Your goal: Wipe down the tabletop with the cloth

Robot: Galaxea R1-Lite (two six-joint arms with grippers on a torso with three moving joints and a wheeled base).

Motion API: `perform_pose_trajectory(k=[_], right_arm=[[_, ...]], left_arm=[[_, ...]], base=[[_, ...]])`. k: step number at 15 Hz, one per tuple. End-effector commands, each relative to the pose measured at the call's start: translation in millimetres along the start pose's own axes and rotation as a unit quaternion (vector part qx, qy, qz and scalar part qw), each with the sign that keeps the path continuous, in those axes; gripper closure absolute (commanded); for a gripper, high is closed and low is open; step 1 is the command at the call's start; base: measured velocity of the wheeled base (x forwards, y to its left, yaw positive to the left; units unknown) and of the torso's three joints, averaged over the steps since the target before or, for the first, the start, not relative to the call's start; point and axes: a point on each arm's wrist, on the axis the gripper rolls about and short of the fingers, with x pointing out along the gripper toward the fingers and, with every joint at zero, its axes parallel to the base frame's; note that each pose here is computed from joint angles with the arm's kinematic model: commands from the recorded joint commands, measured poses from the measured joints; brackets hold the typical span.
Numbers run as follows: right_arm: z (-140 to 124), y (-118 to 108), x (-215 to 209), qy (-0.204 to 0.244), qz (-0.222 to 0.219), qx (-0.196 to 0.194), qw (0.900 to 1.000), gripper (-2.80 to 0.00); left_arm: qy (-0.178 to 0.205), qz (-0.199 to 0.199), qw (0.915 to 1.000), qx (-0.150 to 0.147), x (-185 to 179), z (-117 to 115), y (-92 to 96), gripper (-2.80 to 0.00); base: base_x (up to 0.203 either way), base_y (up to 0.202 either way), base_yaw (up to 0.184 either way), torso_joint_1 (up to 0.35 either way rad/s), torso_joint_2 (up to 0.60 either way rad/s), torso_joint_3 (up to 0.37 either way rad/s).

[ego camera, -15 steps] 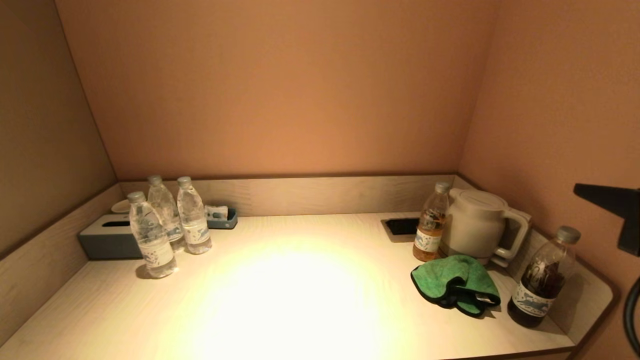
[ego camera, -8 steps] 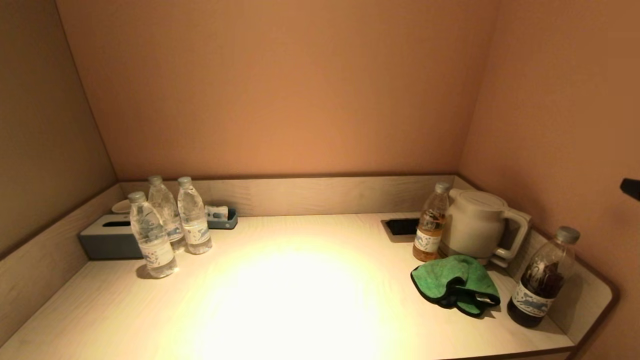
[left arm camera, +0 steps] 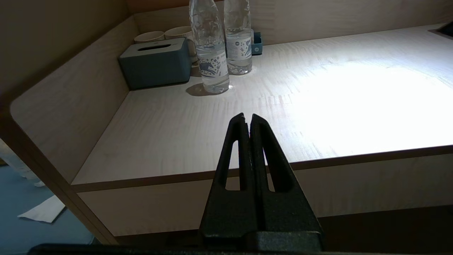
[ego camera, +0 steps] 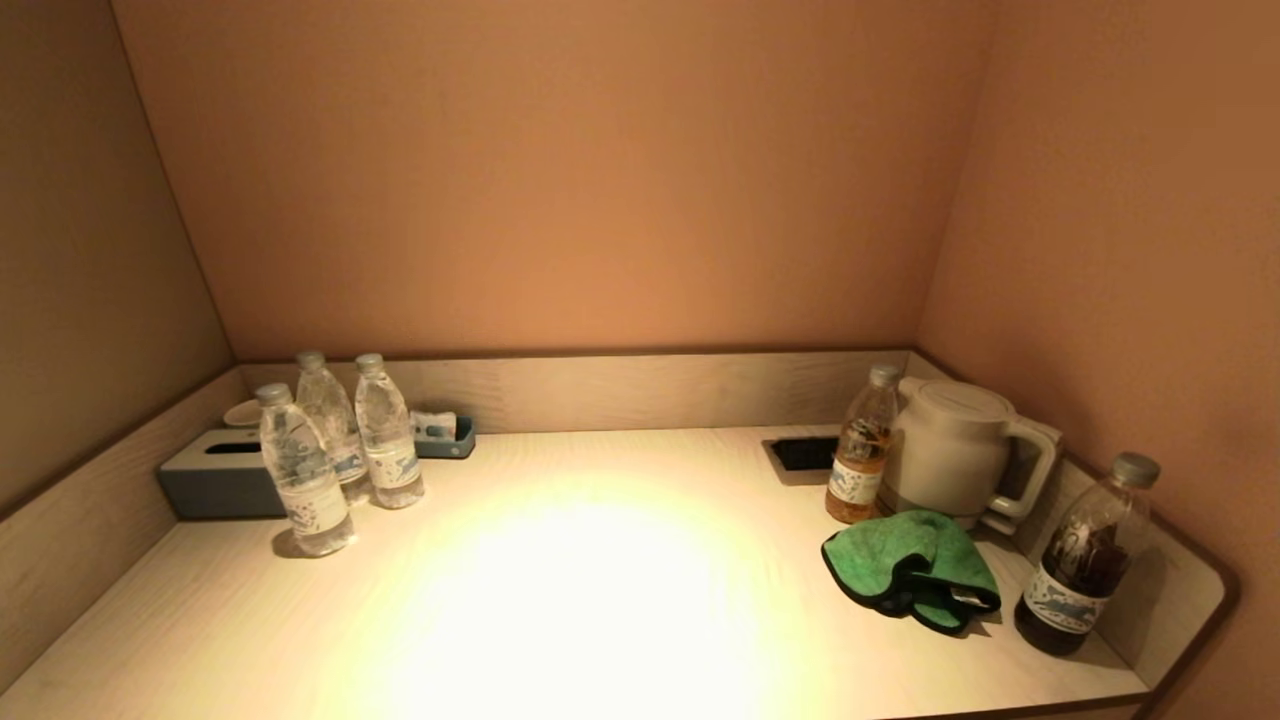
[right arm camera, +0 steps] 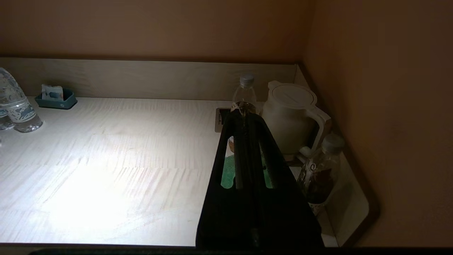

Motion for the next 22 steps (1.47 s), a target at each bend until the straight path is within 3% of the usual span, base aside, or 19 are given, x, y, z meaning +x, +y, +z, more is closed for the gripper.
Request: perform_pose_trajectory(k=[1, 7, 15, 22], right_arm=[[-1.5, 0.2, -5.6, -0.006, -0.001, 0.0, 1.0, 0.0], [-6.8, 0.5, -20.4, -0.024, -0.004, -0.005, 1.0, 0.0], [-50.0, 2.0, -50.7, -0.03, -0.011, -0.029, 0.999, 0.0], [-69.5, 2.7, -57.8, -0.025, -0.012, -0.037, 0.999, 0.0]], left_arm=[[0.0, 0.0, 1.0, 0.0, 0.0, 0.2, 0.0, 0.0], [0.0, 0.0, 1.0, 0.0, 0.0, 0.2, 0.0, 0.0], [0.0, 0.0, 1.0, 0.0, 0.0, 0.2, 0.0, 0.0], [0.0, -0.001, 1.0, 0.0, 0.0, 0.2, 0.0, 0.0]], base=[[0.0, 0.0, 0.0, 0.0, 0.0, 0.0], [0.0, 0.0, 0.0, 0.0, 0.0, 0.0], [0.0, 0.0, 0.0, 0.0, 0.0, 0.0], [0.0, 0.0, 0.0, 0.0, 0.0, 0.0]])
